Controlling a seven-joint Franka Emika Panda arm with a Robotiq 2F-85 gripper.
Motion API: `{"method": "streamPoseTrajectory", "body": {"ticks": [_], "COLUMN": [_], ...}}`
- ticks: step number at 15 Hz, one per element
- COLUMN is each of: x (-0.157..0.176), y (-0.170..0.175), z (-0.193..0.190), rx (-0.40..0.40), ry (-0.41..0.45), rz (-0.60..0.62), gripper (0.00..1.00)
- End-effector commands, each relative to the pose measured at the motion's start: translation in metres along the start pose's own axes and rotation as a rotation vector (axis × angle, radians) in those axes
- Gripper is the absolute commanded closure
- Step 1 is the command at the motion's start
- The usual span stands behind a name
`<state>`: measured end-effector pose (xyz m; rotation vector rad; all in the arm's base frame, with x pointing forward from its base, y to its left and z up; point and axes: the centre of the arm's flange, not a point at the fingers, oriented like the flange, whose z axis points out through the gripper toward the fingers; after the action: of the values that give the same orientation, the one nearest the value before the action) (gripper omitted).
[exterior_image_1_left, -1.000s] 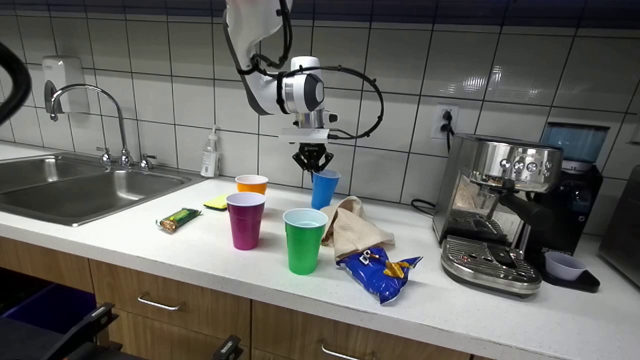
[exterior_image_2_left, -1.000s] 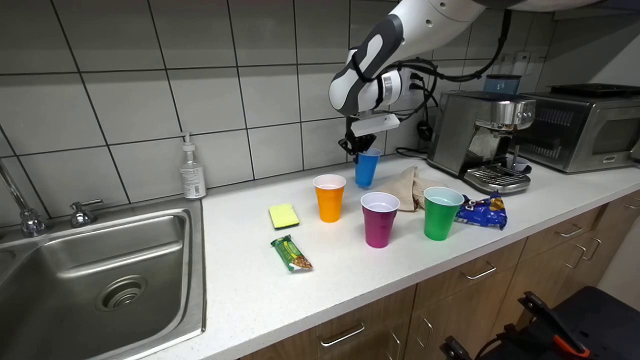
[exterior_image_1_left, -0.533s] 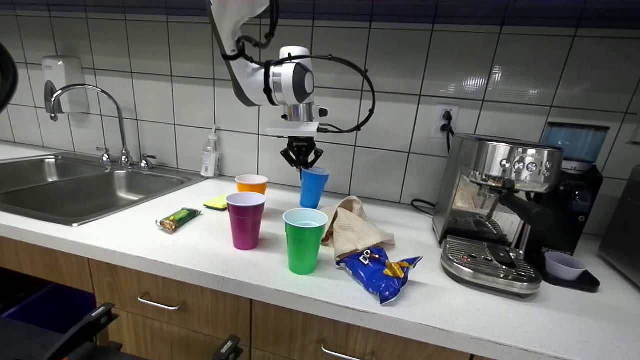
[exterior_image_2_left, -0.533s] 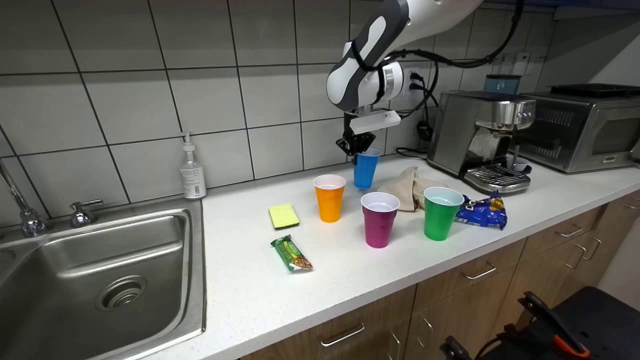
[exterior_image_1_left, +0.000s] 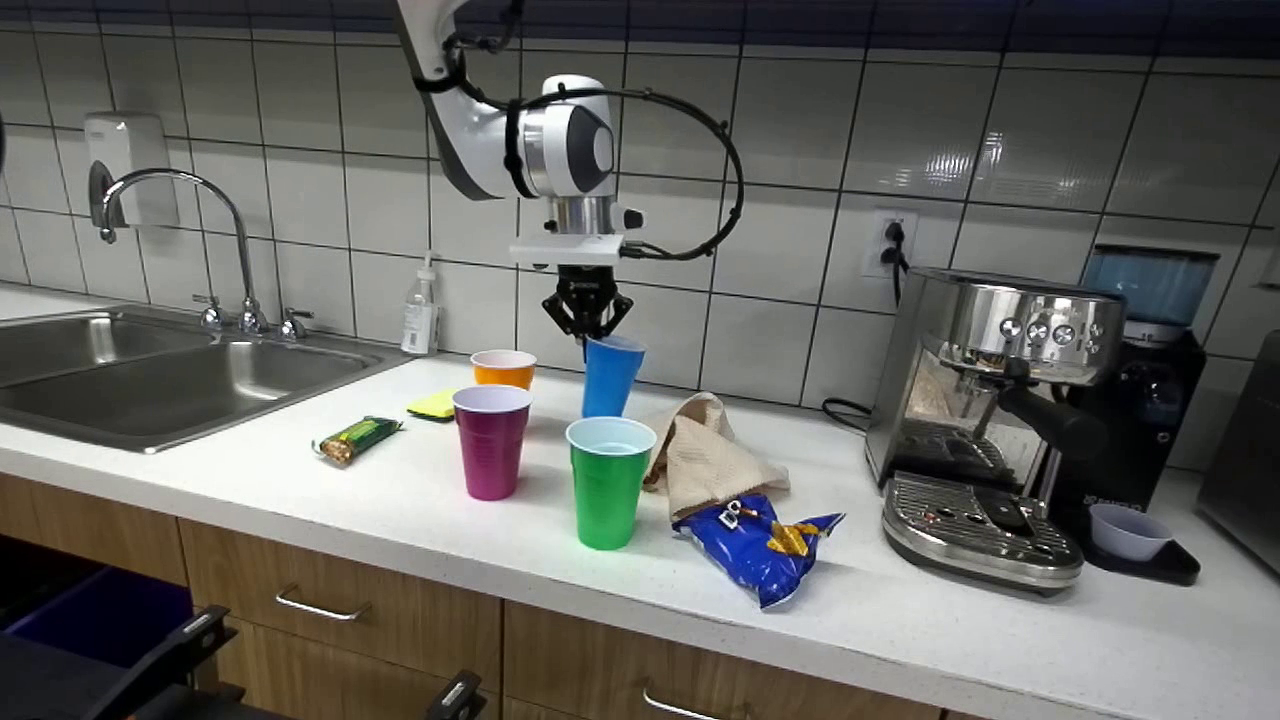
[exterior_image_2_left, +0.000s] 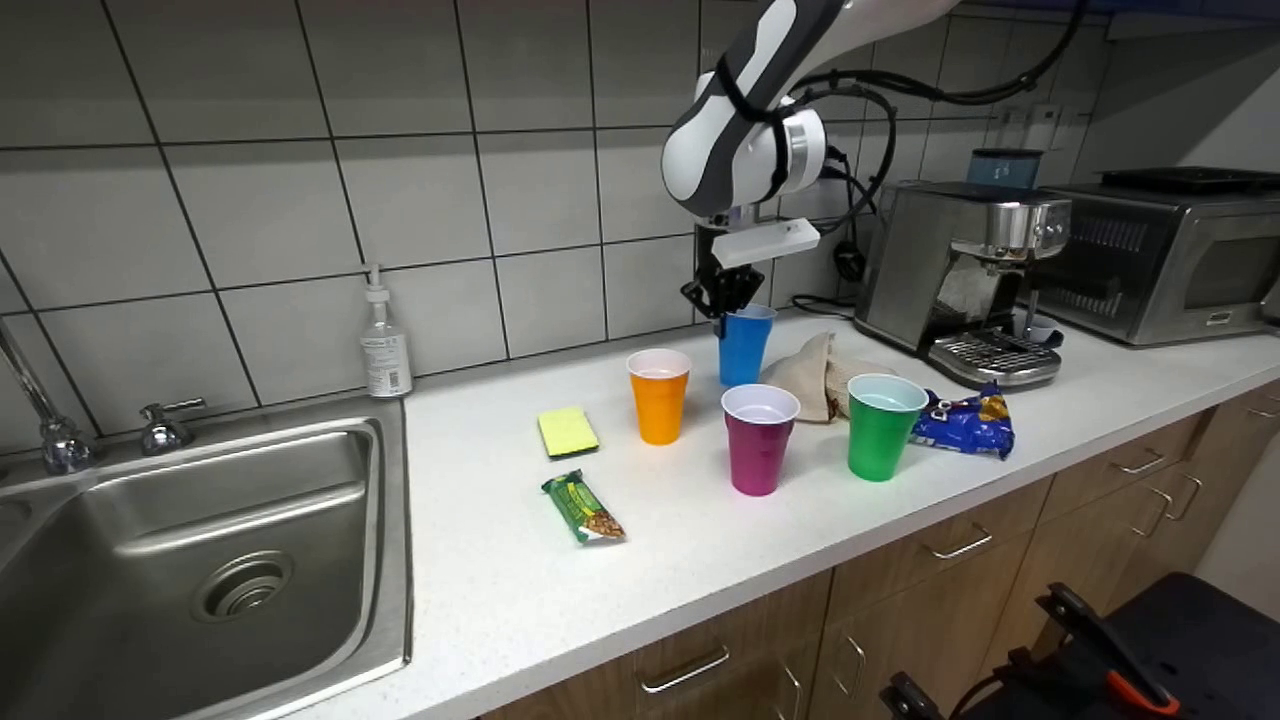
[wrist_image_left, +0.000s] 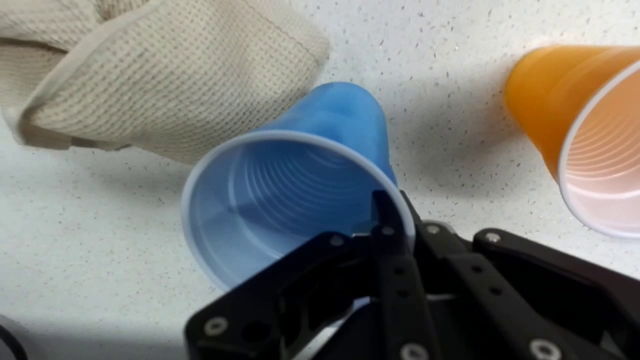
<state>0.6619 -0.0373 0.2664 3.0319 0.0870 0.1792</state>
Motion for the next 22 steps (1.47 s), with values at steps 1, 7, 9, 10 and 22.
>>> {"method": "streamPoseTrajectory", "body": {"ticks": [1, 7, 9, 10, 22], "x": [-0.032, -0.060, -0.068, -0.073, -0.120], "y": [-0.003, -0.004, -0.003, -0.003, 0.000], "z": [-0.022, -0.039, -0.046, -0.049, -0.088], "rx": [0.004, 0.007, 0.006, 0.002, -0.022], "ry": [0.009, 0.017, 0.023, 0.029, 0.071], "rz": [-0.025, -0.033, -0.037, -0.039, -0.059], "gripper": [1.00, 1.00, 1.00, 1.00, 1.00]}}
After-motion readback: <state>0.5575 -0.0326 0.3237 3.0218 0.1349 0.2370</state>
